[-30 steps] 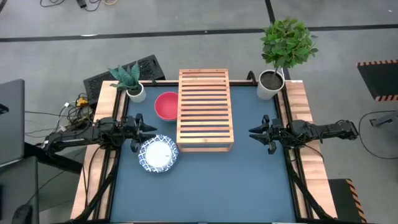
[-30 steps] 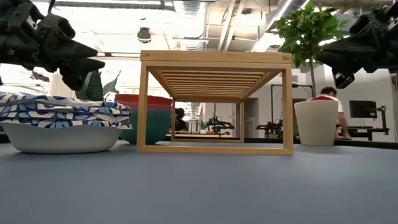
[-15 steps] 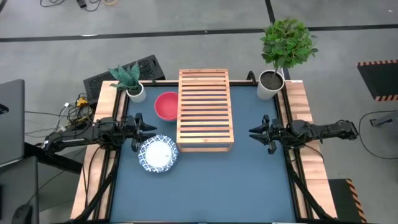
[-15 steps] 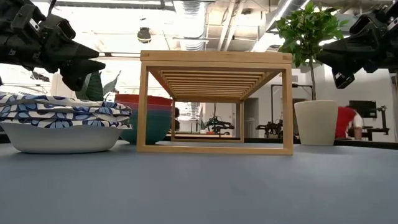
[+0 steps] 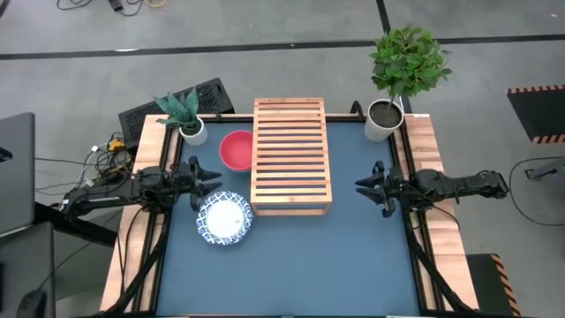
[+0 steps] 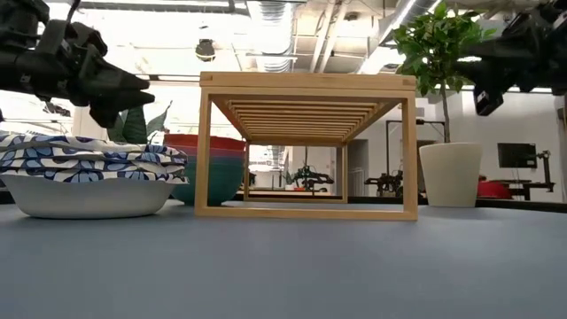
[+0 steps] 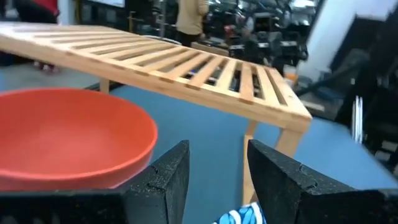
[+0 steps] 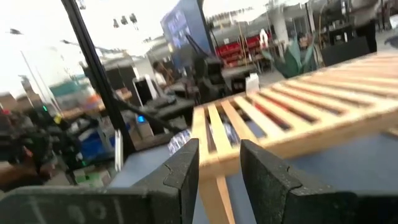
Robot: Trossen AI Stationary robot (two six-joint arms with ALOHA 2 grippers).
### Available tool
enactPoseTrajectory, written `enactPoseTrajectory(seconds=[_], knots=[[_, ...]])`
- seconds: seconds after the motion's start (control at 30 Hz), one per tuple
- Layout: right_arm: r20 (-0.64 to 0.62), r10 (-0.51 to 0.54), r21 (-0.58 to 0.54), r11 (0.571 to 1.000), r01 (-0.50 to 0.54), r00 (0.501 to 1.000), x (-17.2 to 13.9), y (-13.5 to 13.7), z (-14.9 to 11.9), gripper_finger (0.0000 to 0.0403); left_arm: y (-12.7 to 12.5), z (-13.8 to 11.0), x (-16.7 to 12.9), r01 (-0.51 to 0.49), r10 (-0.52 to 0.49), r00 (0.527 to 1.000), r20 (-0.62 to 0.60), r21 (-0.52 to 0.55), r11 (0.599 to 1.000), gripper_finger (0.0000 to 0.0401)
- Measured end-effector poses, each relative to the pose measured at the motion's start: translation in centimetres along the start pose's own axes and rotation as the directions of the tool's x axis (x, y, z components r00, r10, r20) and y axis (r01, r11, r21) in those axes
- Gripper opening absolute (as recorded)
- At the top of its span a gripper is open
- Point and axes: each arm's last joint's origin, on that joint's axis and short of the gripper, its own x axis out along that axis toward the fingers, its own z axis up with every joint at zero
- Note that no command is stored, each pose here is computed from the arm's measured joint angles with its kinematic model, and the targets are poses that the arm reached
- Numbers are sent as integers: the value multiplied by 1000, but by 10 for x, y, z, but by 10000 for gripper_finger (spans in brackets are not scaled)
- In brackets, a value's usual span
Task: Place and stack bowls onto a shelf
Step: Put the red bowl on the shelf
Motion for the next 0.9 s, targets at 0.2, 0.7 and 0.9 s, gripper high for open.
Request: enactPoseTrajectory(seconds=[0.2, 0.7, 0.9], knots=[[53, 15, 8, 1000, -16, 998, 0, 2, 5, 143, 2, 2, 0, -78, 82, 996, 31, -102, 992, 147], [58, 13, 8, 1000, -13, 998, 0, 2, 6, 143, 4, 13, -2, -186, 206, 963, 175, -122, 975, 147], [57, 13, 67, 998, -17, 998, 0, 2, 6, 143, 2, 22, -3, -135, 178, 948, 263, -175, 975, 147]])
